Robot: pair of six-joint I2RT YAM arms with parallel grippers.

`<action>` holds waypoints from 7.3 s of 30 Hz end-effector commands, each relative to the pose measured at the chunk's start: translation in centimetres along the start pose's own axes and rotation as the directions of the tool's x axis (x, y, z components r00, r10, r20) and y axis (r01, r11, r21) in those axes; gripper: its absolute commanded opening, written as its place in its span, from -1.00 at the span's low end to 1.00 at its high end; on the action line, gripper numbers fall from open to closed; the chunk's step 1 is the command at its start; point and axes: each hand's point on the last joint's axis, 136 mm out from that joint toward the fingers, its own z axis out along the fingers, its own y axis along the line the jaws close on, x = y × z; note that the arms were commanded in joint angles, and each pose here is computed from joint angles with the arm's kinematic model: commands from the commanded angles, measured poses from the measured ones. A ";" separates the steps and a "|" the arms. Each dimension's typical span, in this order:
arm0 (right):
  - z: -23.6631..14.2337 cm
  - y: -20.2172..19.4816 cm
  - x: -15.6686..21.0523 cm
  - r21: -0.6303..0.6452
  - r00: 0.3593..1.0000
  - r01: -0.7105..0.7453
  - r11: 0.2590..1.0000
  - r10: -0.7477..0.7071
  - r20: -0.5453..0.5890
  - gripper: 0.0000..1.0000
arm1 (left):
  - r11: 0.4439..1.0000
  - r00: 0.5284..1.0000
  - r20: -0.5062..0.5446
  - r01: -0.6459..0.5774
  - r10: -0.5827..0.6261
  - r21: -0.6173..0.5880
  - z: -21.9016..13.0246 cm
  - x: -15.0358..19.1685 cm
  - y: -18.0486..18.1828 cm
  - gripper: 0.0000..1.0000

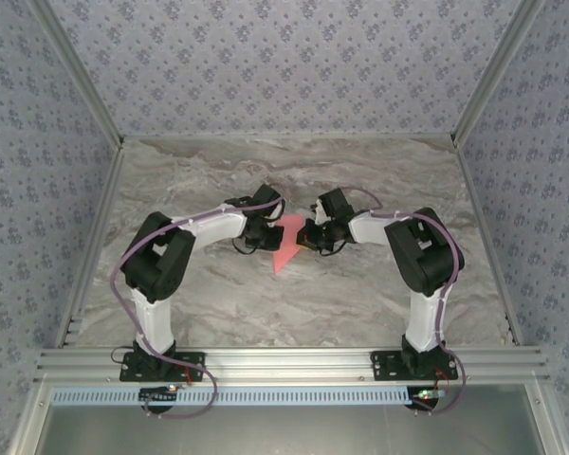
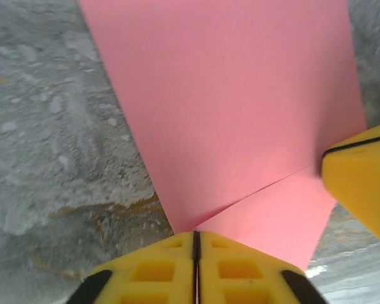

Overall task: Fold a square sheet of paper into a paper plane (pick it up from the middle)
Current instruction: Third fold the triangle at the center of the table, then fourth fold the wing at the center of the table.

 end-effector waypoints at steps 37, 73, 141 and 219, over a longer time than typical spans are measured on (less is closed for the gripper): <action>0.3 -6.5 5.2 0.262 0.956 -0.278 0.924 0.292 -0.014 -1.00 | 0.758 0.781 -0.073 0.621 -0.621 0.199 0.7 11.9 1.3 -1.00; -6.0 -0.4 -0.5 0.005 0.981 -0.156 0.988 0.154 0.116 -0.08 | 0.935 0.945 0.060 0.306 -0.321 0.179 -1.9 0.8 -1.6 -1.00; -3.8 2.5 1.1 -0.024 0.983 -0.181 0.983 0.181 0.010 -1.00 | 0.952 0.936 0.173 0.297 -0.306 0.074 -7.0 -0.2 0.7 -0.03; -4.5 1.2 2.2 0.148 0.823 -0.563 0.813 0.567 0.015 -0.82 | 0.836 0.707 0.505 -0.547 0.496 -0.055 -0.8 3.1 -5.4 -0.43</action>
